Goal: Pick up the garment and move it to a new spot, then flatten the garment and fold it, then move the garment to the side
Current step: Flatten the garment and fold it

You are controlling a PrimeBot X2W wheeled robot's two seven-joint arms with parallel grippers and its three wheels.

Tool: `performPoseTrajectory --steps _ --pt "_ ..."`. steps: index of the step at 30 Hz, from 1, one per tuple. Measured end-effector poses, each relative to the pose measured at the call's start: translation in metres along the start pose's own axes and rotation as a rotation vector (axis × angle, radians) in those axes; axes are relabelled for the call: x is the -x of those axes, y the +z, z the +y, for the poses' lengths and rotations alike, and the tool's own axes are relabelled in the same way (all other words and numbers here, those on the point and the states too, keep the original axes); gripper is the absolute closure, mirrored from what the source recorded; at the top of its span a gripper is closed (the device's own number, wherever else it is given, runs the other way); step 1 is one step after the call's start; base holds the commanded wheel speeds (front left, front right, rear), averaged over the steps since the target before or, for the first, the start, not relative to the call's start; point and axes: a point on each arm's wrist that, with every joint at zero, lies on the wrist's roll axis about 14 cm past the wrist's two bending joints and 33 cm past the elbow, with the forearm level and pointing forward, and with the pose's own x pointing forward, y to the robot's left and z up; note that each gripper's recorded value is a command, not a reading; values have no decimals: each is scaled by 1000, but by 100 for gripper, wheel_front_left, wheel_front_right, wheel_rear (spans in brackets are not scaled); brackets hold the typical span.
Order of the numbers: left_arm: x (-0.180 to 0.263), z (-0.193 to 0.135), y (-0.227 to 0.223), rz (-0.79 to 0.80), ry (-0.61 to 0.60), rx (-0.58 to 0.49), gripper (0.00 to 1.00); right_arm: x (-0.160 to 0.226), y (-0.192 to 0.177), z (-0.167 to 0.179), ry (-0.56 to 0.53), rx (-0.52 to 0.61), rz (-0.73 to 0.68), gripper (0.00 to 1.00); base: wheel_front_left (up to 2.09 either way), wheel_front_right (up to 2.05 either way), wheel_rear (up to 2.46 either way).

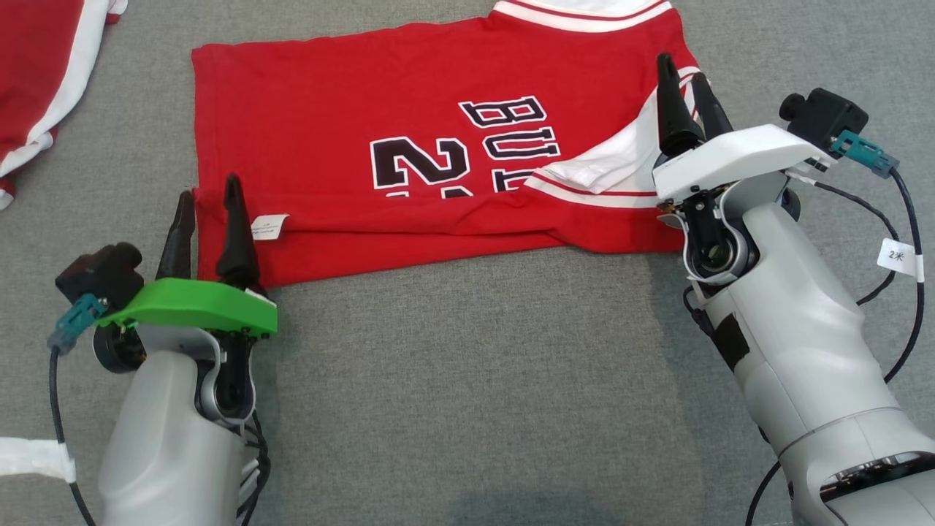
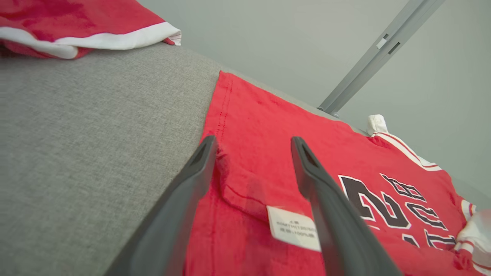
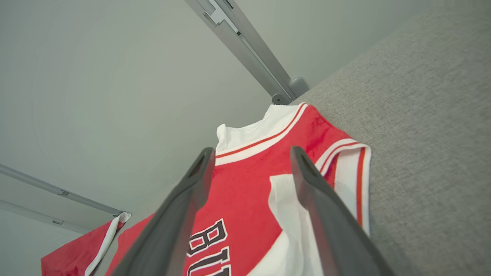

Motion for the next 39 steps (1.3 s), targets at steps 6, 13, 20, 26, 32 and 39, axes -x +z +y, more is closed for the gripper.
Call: performPoseTrajectory --steps 6,13,20,26,32,39 --pt "28 9 -8 8 29 25 0 4 30 7 49 123 -64 0 0 0 0" --pt "60 28 -26 111 119 55 0 40 56 2 73 267 -148 0 0 0 0" --pt "62 28 -32 173 158 104 0 81 44 -12 51 340 -141 0 0 0 0" --pt "55 27 -39 209 167 118 91 106 24 -37 -13 406 -57 0 0 0 0" --pt "46 25 -37 184 158 106 100 127 -2 -69 -109 430 68 0 0 0 0" --pt "40 29 -11 81 154 73 100 125 -24 -74 -127 409 146 0 0 0 0"
